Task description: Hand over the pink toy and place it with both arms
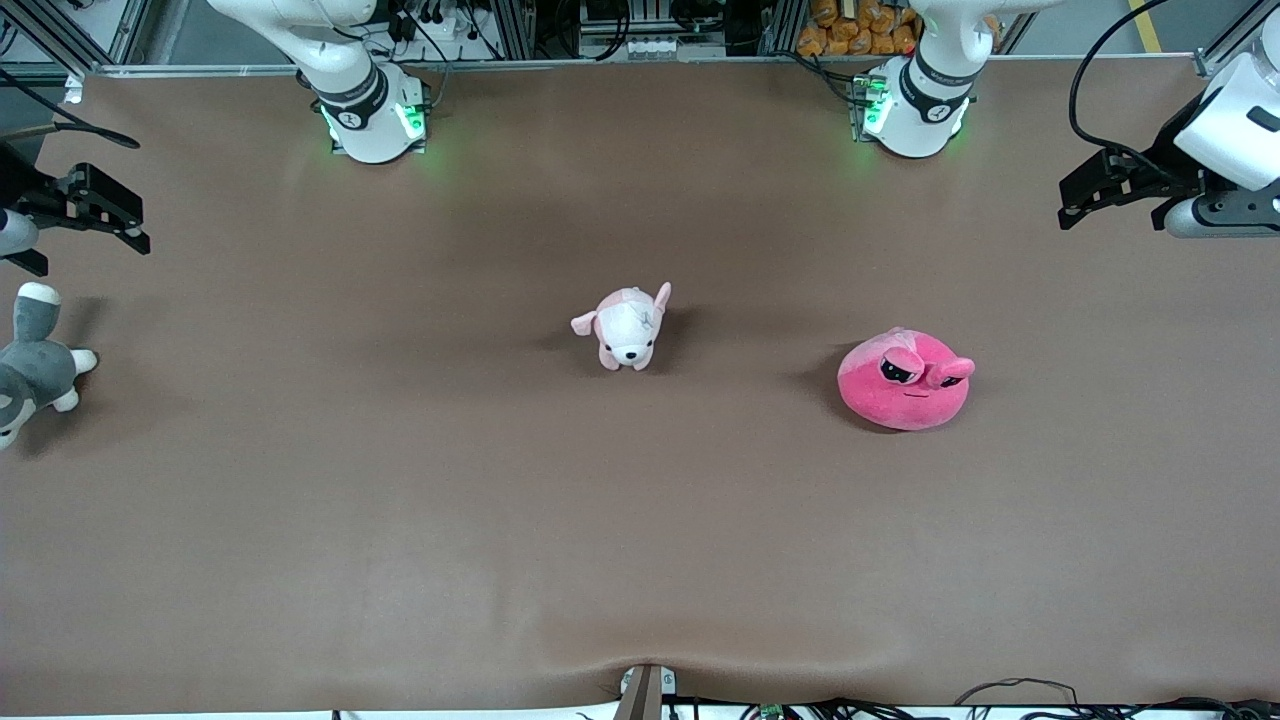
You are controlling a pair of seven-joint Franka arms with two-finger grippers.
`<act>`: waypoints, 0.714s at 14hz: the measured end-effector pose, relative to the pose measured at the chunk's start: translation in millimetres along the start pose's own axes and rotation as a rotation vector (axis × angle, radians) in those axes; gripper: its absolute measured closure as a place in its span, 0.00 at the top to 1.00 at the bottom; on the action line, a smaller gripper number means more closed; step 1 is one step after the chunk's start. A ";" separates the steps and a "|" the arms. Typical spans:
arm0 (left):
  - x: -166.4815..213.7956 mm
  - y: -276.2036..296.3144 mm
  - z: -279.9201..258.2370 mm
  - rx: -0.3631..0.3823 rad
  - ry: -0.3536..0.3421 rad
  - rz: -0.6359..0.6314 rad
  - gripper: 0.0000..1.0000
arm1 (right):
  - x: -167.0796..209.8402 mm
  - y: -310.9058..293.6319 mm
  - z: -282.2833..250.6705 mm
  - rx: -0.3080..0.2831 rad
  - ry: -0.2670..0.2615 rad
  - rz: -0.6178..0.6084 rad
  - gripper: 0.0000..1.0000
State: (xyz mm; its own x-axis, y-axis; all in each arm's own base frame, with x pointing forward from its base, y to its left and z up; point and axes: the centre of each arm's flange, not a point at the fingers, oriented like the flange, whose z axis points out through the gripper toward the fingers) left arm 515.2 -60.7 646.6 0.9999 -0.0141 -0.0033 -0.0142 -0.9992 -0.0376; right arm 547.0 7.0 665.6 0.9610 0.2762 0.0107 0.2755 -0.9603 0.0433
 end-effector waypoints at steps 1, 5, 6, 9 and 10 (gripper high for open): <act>0.1 -0.2 0.1 0.000 0.000 0.000 1.00 | 0.0 0.0 0.0 0.000 0.000 0.000 1.00; 2.6 -6.2 0.6 -0.001 0.001 -0.012 1.00 | -0.2 0.4 0.1 0.000 -0.001 0.001 1.00; 5.2 -7.9 0.9 -0.003 0.003 -0.015 1.00 | -0.3 0.7 0.1 0.000 -0.001 0.001 1.00; 14.5 -10.9 5.7 -0.007 -0.004 -0.019 1.00 | -0.3 4.0 2.6 0.002 -0.007 0.007 1.00; 16.1 -10.9 8.1 -0.008 -0.008 -0.018 1.00 | 0.2 4.5 3.5 0.003 -0.009 0.007 1.00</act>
State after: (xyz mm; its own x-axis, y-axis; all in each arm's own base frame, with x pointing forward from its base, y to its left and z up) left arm 531.4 -49.8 638.9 0.9999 0.0046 -0.0111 0.0042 -0.9995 -0.0299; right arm 548.5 2.6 662.3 0.9632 0.2687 0.0022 0.2684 -0.9624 0.0405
